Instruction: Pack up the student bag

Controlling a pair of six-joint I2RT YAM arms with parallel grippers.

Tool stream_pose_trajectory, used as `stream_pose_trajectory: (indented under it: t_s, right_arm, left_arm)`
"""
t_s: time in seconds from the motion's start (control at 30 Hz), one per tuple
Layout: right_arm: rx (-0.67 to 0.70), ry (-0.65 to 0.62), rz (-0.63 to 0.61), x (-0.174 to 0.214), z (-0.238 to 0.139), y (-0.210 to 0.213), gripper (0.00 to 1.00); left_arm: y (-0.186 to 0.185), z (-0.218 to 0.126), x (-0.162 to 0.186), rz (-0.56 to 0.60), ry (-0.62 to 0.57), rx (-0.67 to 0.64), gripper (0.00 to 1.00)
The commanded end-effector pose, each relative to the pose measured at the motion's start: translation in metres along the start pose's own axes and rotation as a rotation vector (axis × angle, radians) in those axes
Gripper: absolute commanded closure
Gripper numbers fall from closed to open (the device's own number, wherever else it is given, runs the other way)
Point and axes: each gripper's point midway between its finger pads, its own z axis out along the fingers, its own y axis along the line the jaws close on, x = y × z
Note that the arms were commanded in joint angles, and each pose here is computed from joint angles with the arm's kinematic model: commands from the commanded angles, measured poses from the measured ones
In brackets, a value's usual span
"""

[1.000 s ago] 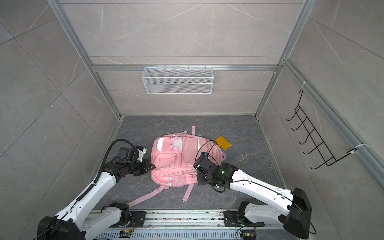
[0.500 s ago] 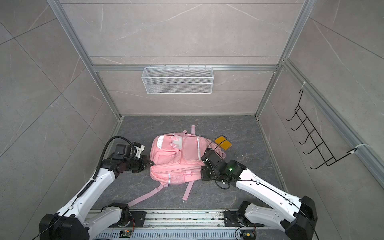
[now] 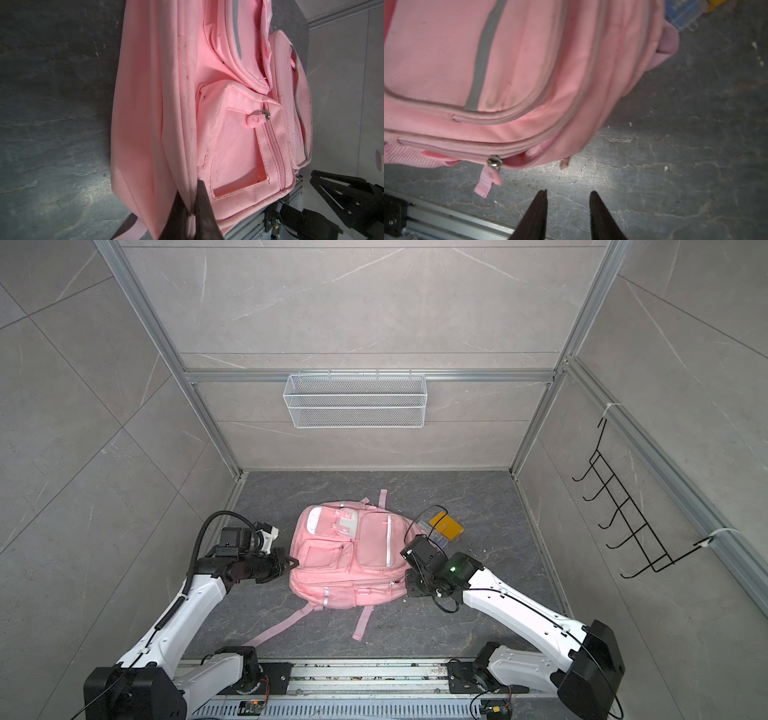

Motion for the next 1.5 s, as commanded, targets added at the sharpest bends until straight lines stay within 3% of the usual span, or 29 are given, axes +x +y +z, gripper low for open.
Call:
stream_pose_trajectory:
  t_s: [0.0,0.17,0.3,0.47,0.57,0.77,1.17,1.33,1.47]
  right_arm:
    - [0.054,-0.022,-0.077,-0.006,-0.005,-0.004,0.49]
    - [0.027,-0.071,-0.193,-0.011,-0.017,0.023,0.39]
    - [0.115,-0.036,-0.267,-0.007,-0.014,0.042,0.39]
    - [0.266,0.046,-0.131,0.001,-0.003,0.039,0.44]
    - [0.261,0.069,-0.104,0.003,0.004,0.051,0.46]
    - [0.181,0.095,-0.092,0.003,0.019,0.08,0.57]
    - [0.201,0.125,-0.11,0.003,0.049,0.089,0.59]
    - [0.238,0.11,-0.123,-0.001,0.052,0.082,0.76]
    - [0.26,0.114,-0.139,-0.003,0.053,0.081,0.79]
  left_arm:
    - [-0.012,-0.011,-0.034,0.097,-0.134,0.02,1.0]
    - [-0.013,-0.013,-0.032,0.089,-0.134,0.025,1.0]
    - [-0.015,-0.015,-0.027,0.077,-0.125,0.038,1.0]
    - [-0.015,-0.018,-0.02,0.042,-0.122,0.041,1.0]
    - [-0.014,-0.02,-0.017,0.018,-0.124,0.04,1.0]
    - [-0.013,-0.02,-0.008,-0.002,-0.118,0.044,1.0]
    - [-0.012,-0.022,-0.005,-0.005,-0.123,0.044,1.0]
    - [-0.01,-0.022,-0.006,-0.011,-0.131,0.039,1.0]
    - [-0.01,-0.02,-0.005,-0.014,-0.133,0.043,1.0]
